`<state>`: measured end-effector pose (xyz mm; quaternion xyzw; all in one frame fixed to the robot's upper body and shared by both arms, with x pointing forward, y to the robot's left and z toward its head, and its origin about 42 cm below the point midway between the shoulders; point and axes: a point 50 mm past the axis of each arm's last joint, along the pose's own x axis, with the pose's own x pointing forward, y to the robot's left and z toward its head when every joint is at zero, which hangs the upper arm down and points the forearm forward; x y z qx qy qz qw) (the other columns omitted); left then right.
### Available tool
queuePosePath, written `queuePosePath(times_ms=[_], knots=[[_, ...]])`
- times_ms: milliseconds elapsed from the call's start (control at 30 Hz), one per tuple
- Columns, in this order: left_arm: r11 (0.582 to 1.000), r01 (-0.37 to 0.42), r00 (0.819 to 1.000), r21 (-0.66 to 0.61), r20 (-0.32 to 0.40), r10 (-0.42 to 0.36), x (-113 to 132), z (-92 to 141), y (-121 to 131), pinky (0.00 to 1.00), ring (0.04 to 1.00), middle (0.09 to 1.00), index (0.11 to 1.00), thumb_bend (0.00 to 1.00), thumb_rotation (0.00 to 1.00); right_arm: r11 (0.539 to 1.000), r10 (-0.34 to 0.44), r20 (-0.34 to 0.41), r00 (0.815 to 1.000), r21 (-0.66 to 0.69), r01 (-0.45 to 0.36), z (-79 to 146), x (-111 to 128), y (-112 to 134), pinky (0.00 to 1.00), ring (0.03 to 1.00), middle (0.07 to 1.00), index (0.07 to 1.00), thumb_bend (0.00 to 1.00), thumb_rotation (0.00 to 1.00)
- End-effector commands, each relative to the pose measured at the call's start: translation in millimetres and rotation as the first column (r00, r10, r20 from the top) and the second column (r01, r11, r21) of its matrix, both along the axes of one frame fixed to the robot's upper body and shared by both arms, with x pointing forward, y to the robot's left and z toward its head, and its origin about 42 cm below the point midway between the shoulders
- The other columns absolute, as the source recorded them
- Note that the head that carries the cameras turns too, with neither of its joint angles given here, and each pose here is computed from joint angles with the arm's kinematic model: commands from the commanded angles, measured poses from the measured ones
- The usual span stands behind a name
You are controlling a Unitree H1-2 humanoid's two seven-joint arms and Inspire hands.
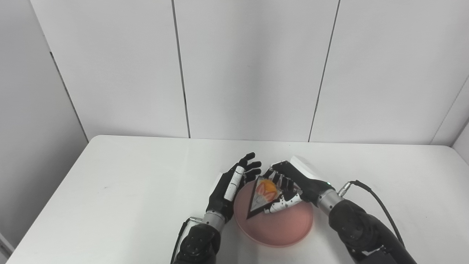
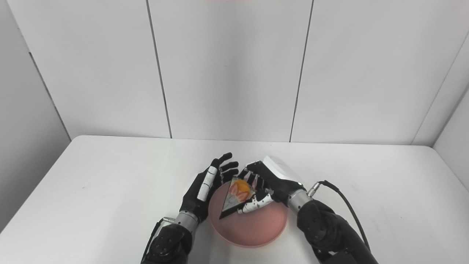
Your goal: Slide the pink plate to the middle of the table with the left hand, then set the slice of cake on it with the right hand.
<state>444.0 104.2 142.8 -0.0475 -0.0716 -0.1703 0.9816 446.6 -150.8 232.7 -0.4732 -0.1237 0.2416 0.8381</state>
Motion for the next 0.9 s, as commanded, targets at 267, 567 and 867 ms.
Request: queuePosePath(times_ms=[267, 567, 867], knots=[[0.999, 0.014, 0.997, -0.047, -0.079, -0.018, -14.6, -25.6, 6.7, 0.75, 0.836, 0.832, 0.852, 0.77, 0.89, 0.994, 0.069, 0.069, 0.995, -0.091, -0.063, 14.9, 3.6, 5.0, 0.22, 0.294, 0.41, 0.517, 0.52, 0.0], [0.999, 0.017, 0.997, -0.043, -0.079, -0.02, -13.9, -24.4, 6.2, 0.78, 0.843, 0.829, 0.859, 0.76, 0.89, 0.991, 0.06, 0.066, 0.996, -0.125, -0.052, 13.2, 5.9, 0.4, 0.26, 0.332, 0.42, 0.525, 0.52, 0.01], [0.999, 0.018, 0.998, -0.032, -0.066, -0.02, -12.5, -24.2, 8.5, 0.81, 0.833, 0.829, 0.859, 0.76, 0.9, 0.991, 0.064, 0.116, 0.991, -0.122, -0.05, 11.8, 8.2, -6.4, 0.5, 0.595, 0.663, 0.659, 0.93, 0.5]])
